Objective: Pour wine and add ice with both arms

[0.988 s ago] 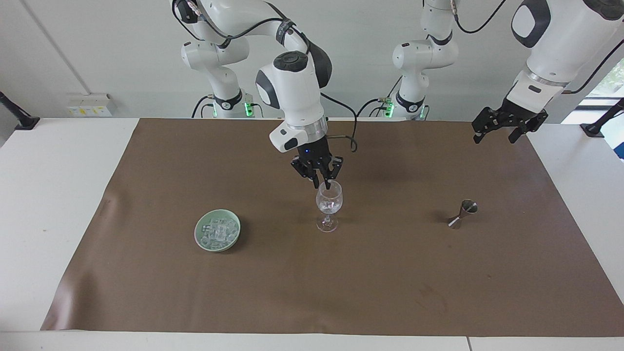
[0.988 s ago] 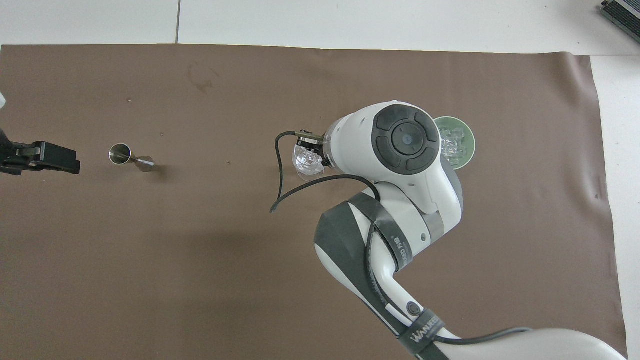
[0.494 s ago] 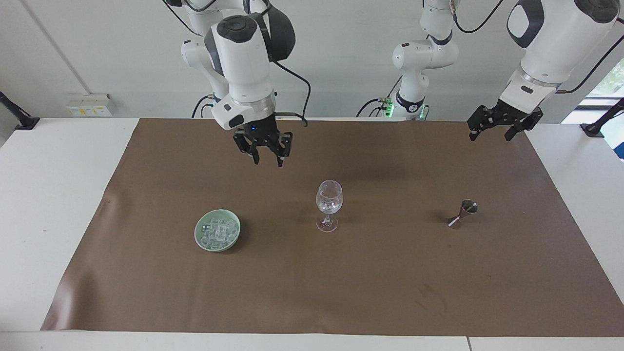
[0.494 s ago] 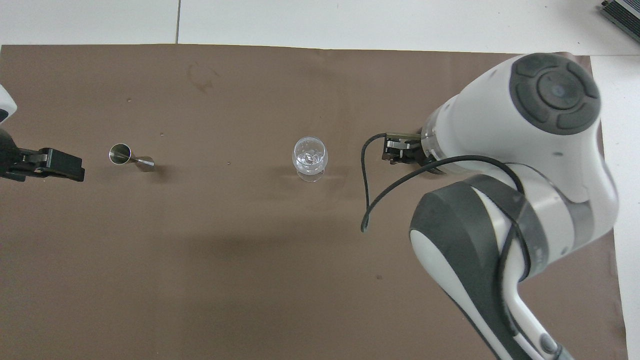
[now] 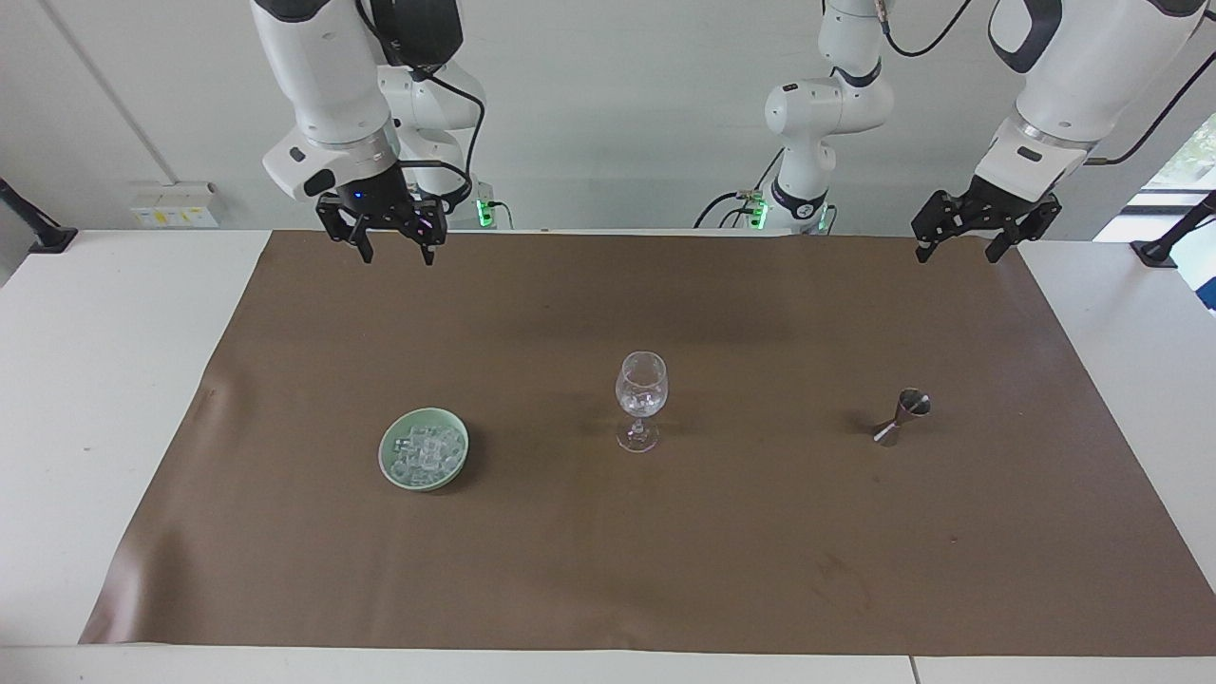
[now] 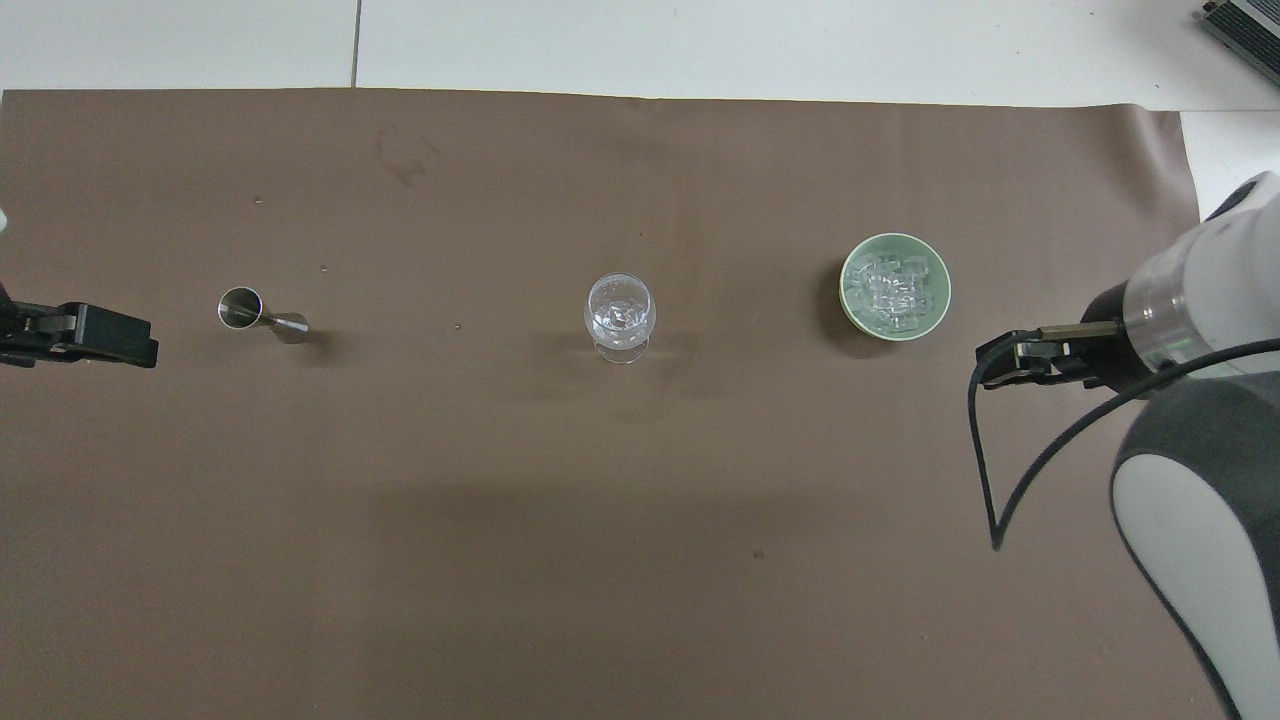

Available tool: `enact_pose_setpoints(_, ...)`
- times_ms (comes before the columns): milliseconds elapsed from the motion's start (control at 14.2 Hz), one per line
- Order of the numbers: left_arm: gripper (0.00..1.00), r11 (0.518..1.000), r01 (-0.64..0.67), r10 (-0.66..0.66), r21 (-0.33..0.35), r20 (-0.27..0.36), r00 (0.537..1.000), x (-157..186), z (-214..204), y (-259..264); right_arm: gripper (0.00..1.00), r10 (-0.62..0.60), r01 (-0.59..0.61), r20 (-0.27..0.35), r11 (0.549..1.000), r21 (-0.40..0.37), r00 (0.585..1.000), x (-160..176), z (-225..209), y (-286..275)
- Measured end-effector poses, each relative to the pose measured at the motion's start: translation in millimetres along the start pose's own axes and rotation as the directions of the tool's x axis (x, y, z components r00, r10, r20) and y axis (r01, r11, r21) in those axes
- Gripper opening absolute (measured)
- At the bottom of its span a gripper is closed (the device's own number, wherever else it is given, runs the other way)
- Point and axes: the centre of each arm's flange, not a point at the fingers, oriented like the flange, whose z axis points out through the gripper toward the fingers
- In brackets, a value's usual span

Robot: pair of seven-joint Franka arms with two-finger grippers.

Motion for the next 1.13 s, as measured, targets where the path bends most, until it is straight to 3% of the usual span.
enact_pose_setpoints(141, 1.00, 1.000, -0.001, 0.001, -0.008, -0.008, 1.000, -2.6, -4.4, 1.6, 0.98, -0.012, 0.012, -0.006, 1.000, 0.000, 1.000, -2.4, -3.1, 6.8)
enact_pose_setpoints(635, 1.00, 1.000, 0.001, -0.001, -0.011, -0.009, 1.000, -3.0, -4.9, 1.0, 1.00, -0.025, 0.025, -0.001, 1.000, 0.000, 1.000, -1.8, -0.7, 15.3)
enact_pose_setpoints(1129, 1.00, 1.000, 0.007, -0.007, -0.009, -0.020, 1.000, -6.8, -11.2, -1.9, 1.00, -0.059, 0.058, 0.043, 0.998, 0.012, 0.997, -8.2, -4.6, 87.5)
